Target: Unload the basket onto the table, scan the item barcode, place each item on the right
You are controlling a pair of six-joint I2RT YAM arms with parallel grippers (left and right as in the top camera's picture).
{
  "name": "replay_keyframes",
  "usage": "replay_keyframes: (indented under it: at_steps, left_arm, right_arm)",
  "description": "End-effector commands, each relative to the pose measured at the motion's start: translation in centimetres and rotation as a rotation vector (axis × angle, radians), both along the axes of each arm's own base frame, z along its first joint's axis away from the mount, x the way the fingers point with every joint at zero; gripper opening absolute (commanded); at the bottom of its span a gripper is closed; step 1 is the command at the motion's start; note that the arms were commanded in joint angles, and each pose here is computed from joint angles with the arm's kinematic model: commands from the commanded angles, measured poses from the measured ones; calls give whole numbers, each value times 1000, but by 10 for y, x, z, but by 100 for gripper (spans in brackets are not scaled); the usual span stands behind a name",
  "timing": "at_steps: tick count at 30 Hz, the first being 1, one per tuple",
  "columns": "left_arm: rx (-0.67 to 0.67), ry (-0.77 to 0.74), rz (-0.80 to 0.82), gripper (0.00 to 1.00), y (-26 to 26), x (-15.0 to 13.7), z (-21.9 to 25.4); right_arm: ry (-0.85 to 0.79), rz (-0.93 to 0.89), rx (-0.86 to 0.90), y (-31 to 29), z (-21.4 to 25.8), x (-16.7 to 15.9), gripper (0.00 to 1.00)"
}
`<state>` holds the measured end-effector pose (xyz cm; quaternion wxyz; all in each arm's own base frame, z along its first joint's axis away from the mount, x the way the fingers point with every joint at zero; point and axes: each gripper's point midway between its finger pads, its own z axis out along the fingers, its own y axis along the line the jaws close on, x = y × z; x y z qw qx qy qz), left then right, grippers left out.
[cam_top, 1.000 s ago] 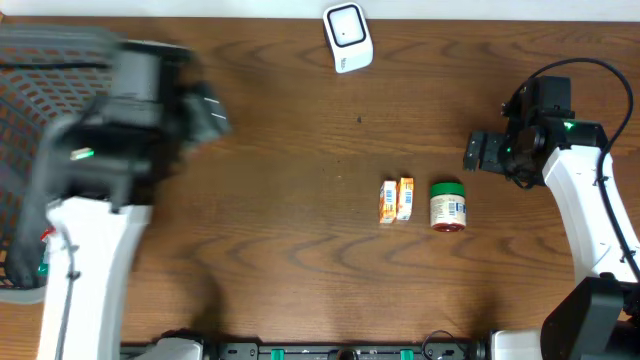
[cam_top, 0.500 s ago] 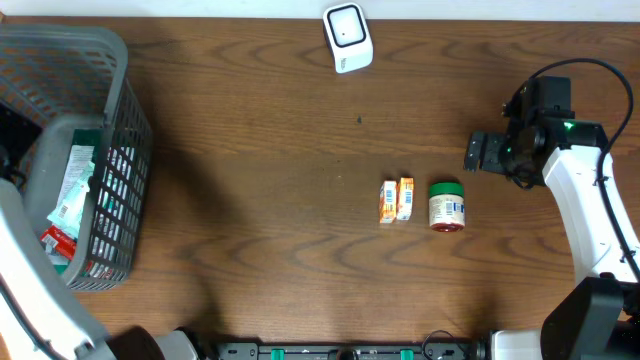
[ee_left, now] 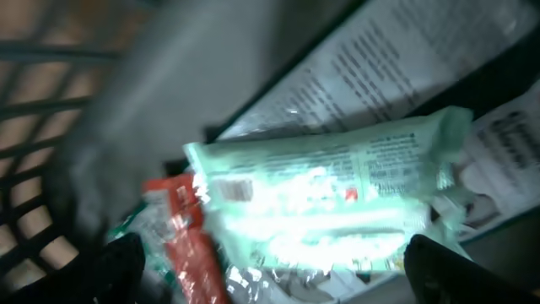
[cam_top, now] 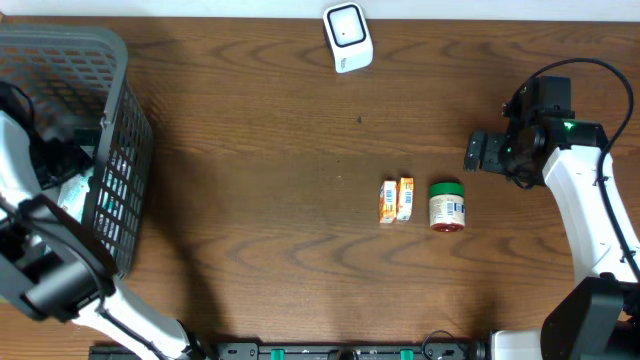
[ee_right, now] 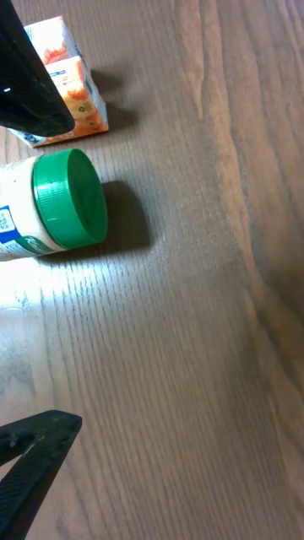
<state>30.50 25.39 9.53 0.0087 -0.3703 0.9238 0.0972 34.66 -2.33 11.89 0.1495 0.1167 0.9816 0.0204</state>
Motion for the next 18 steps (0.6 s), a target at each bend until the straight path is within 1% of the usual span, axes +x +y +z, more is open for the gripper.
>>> replay_keyframes:
  at_steps: [1, 6, 12, 18]
  left_arm:
    - [-93, 59, -95, 98, -8, 0, -32]
    - [-117, 83, -105, 98, -8, 2, -51]
    - [-224, -9, -172, 98, -24, 21, -60]
    - [-229, -11, -167, 98, -25, 21, -61]
  right_arm:
    - [-30, 0, -9, -2, 10, 3, 99]
    - [-30, 0, -9, -2, 10, 3, 99]
    - [-30, 0, -9, -2, 10, 3, 99]
    - [-30, 0, -9, -2, 10, 3, 99]
